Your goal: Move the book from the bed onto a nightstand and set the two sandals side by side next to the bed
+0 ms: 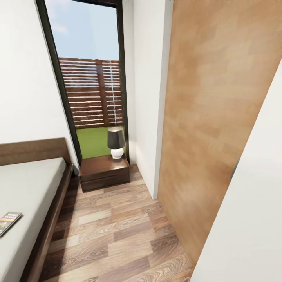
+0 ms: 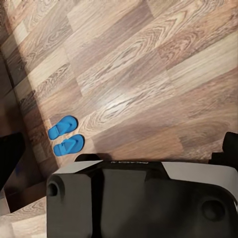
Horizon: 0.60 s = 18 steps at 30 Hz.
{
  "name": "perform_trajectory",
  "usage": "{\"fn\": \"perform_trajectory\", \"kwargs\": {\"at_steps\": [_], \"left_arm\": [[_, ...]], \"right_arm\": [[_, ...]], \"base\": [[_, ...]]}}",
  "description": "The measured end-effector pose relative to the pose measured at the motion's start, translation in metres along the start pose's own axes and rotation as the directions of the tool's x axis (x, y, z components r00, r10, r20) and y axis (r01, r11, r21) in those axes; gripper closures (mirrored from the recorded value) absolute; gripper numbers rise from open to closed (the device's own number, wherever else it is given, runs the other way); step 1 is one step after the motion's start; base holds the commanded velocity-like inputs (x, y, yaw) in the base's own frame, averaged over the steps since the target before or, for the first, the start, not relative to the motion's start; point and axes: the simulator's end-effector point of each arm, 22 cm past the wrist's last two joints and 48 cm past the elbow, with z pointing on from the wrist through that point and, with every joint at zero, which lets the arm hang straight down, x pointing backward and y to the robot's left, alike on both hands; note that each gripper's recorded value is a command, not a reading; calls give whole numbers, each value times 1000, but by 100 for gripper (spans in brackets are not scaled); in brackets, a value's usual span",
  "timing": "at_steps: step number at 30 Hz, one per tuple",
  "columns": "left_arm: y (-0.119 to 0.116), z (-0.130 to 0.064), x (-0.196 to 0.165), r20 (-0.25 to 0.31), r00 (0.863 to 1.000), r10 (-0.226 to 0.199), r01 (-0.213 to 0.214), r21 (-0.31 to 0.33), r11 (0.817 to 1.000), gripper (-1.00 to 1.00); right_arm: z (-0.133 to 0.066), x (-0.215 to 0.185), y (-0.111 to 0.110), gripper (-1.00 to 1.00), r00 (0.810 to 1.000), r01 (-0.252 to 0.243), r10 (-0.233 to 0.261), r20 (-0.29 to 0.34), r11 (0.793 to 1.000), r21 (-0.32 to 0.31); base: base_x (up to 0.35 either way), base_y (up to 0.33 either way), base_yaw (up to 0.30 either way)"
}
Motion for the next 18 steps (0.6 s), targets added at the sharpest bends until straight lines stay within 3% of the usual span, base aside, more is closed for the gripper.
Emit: {"fn": "perform_trajectory", "kwargs": {"at_steps": [7, 12, 18], "left_arm": [[0, 0, 0, 1, 1000, 0, 0, 0, 1000, -100], [0, 0, 0, 1, 1000, 0, 0, 0, 1000, -100], [0, 0, 0, 1, 1000, 0, 0, 0, 1000, -100]], "right_arm": [[0, 0, 0, -100, 1000, 1, -1, 1, 1000, 0], [0, 0, 0, -100, 1000, 1, -1, 1, 1000, 0], [0, 0, 0, -100, 1000, 1, -1, 1, 1000, 0]], "base": [[115, -102, 0], [22, -13, 0], [179, -1, 0]]}}
